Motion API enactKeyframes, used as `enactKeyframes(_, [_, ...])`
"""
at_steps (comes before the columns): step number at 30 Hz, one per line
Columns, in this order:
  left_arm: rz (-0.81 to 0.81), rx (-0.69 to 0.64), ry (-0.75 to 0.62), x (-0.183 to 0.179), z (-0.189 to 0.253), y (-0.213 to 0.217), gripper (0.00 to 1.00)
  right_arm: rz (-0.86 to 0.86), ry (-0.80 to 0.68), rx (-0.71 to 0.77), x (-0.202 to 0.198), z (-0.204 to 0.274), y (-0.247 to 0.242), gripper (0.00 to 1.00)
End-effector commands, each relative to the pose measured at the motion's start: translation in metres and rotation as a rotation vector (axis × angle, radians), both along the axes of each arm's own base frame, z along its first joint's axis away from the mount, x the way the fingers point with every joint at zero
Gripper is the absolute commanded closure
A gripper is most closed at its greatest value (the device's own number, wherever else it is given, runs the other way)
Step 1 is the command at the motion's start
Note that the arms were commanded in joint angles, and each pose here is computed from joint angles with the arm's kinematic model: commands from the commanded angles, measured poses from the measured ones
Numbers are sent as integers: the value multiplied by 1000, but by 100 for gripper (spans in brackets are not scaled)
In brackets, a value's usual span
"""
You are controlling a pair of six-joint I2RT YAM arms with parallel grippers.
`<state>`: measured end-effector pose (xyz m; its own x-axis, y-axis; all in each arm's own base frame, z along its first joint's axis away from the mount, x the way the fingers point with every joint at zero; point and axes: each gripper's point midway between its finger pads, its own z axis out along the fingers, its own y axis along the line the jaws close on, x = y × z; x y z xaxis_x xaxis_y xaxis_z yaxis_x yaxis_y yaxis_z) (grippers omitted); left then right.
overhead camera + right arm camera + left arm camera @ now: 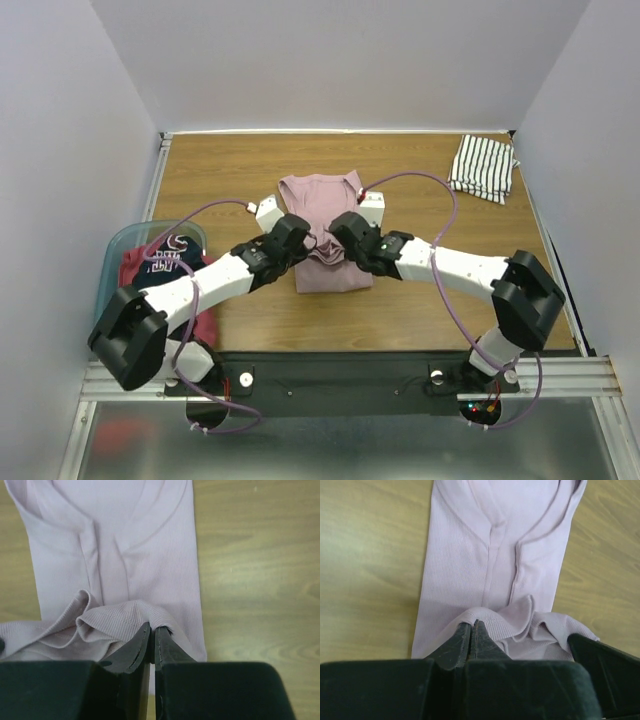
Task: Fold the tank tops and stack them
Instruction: Fold the tank top
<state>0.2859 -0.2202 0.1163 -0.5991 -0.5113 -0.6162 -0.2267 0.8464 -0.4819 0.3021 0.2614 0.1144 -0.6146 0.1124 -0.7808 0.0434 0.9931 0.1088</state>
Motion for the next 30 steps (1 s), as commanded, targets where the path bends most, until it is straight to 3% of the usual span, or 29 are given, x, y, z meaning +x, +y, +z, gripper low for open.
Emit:
enactKeyframes(1, [-11, 24, -59, 39, 13, -3, 100, 12, -72, 48, 43, 24, 14, 93])
enactKeyframes(6, [-27, 39, -23, 70, -7, 0, 100, -15, -19, 41, 77, 1, 9, 91])
enactKeyframes(7, [-27, 33, -30, 81, -12, 0, 98, -17, -19, 43, 82, 0, 10, 82])
enactKeyframes(9, [-60, 31, -32, 90, -19, -3, 78, -23, -5, 44, 89, -6, 6, 62])
enactKeyframes(12, [-66, 13, -62, 99, -14, -4, 63, -21, -18, 55, 95, 1, 6, 46])
enactKeyframes(15, [-68, -12, -98, 105, 0, -1, 55, -11, -38, 57, 98, 11, 7, 36])
enactKeyframes(25, [-37, 14, -137, 104, 33, 14, 42, 45, -1, 118, 71, 16, 3, 34])
enactKeyframes(30, [-82, -68, -85, 82, 17, -1, 56, 66, 61, 124, 58, -7, 5, 48])
